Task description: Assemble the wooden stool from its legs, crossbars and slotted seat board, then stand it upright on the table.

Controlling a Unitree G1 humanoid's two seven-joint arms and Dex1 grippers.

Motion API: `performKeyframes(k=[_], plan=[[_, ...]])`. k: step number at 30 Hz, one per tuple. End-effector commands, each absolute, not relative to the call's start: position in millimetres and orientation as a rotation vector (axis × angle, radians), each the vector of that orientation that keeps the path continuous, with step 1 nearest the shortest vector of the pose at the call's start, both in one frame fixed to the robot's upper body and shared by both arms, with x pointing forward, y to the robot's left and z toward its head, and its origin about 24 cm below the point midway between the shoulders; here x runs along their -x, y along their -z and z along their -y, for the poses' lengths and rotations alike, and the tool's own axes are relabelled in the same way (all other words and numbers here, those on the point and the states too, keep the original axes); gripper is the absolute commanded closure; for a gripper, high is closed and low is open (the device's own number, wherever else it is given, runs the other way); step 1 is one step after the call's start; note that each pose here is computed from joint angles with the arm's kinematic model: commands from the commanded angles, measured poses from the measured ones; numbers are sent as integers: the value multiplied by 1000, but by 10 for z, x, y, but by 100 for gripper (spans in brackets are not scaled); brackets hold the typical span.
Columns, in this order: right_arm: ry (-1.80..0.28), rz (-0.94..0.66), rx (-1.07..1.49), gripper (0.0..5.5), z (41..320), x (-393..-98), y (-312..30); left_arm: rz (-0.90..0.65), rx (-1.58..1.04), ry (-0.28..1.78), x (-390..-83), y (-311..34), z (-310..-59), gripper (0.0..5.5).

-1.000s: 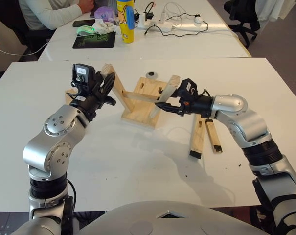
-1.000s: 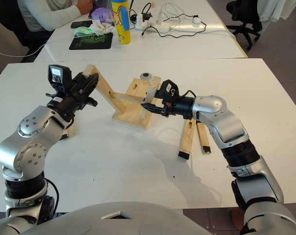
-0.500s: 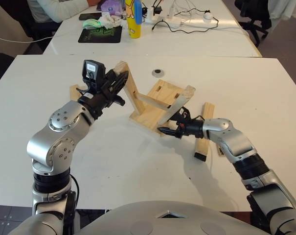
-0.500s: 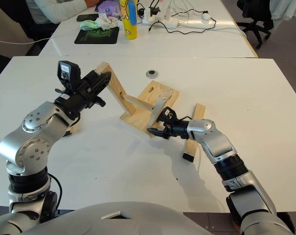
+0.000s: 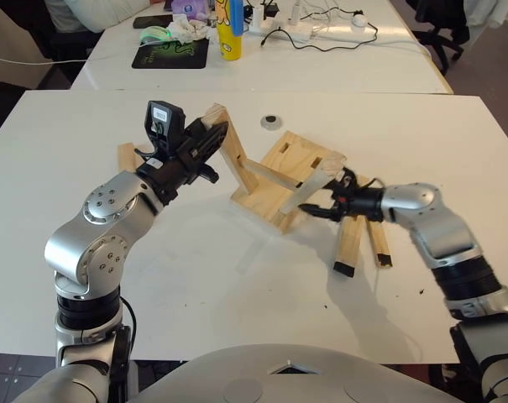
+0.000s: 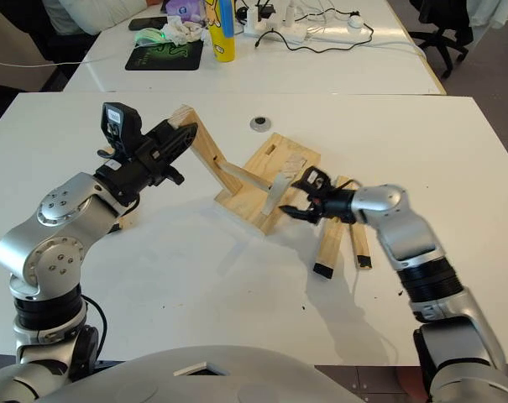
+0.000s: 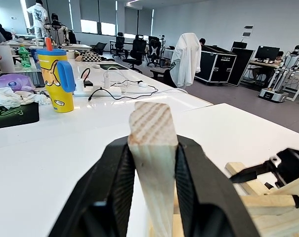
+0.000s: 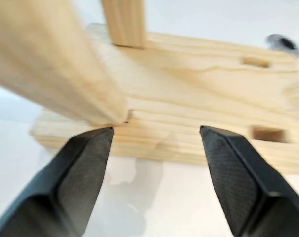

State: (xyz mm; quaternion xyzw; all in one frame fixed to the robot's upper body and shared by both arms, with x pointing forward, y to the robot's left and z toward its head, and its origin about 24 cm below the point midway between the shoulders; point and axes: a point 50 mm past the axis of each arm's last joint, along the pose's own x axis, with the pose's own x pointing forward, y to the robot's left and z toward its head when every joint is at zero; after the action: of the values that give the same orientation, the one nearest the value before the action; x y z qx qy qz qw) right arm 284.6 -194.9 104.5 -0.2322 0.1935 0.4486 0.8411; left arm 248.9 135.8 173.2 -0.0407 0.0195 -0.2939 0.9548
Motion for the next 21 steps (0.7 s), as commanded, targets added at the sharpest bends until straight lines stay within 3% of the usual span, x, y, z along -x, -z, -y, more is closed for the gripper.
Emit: performKeyframes(k=[1,5,10,14,17,21], plan=[[-922,-367,535,226,2097,-2921,-1244,-64,77,600,-2468,-1729,-1348,437],[-849,-365,526,226,2174,-2992,-1232,20,94,611,-2447,-1915,-1316,437],[-806,-364,468,223,2134,-3003,-1137,7,85,595,-2443,-1918,-1321,364],[-732,-355,415,223,2156,-3038,-1114,31,83,555,-2456,-1953,-1355,364],[-647,-361,409,223,2186,-3058,-1051,111,113,504,-2492,-2104,-1409,364],[-486,-401,425,223,2267,-3073,-916,333,164,405,-2521,-2525,-1541,364]])
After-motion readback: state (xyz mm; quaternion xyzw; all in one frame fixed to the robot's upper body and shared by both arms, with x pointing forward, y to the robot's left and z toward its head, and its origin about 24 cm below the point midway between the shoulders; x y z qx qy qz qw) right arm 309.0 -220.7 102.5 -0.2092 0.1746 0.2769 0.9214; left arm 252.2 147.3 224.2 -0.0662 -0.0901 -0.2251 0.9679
